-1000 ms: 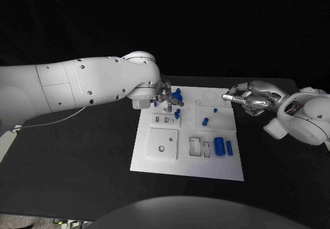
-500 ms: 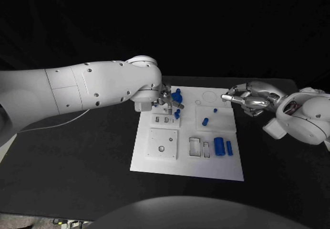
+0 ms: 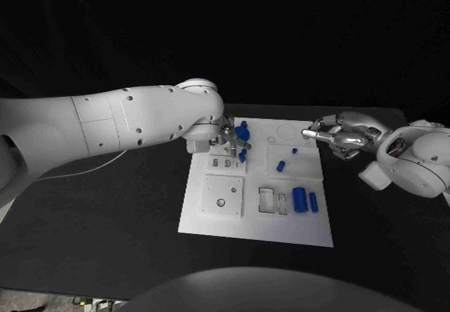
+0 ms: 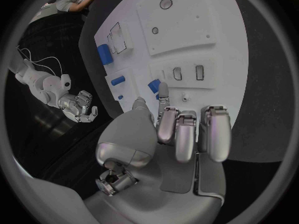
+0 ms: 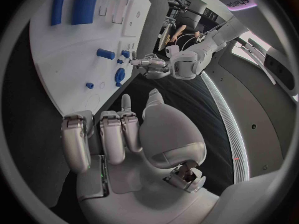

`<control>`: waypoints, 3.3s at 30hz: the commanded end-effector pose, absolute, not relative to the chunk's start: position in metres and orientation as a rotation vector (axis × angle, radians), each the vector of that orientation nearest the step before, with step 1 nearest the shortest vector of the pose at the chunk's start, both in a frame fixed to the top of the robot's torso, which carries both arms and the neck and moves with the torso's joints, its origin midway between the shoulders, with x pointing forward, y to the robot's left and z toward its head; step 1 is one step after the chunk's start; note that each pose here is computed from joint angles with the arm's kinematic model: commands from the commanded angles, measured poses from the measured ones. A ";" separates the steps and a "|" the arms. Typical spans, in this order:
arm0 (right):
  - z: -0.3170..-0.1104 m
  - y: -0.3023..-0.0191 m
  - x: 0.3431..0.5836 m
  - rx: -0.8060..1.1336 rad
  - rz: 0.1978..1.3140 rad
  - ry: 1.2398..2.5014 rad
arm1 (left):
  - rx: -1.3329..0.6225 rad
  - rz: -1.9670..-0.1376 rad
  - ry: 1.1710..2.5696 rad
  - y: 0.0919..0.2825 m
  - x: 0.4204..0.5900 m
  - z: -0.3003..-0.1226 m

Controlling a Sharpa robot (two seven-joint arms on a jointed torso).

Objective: Assemble the parts on the task board

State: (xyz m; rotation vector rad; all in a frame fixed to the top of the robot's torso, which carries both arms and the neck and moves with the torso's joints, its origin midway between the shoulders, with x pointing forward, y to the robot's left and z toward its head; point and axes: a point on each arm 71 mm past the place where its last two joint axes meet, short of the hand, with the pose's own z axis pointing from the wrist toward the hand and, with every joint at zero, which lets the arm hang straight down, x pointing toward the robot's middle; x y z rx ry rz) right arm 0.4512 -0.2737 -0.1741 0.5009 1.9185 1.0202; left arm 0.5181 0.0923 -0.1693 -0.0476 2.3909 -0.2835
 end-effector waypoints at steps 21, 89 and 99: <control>-0.176 -0.270 0.451 0.491 1.035 1.942 | -0.074 -0.148 2.421 0.092 0.517 -0.176; -0.178 -0.272 0.452 0.496 1.024 1.964 | -0.044 -0.170 2.421 0.089 0.518 -0.184; -0.179 -0.272 0.453 0.497 1.021 1.967 | -0.049 -0.194 2.412 0.088 0.519 -0.184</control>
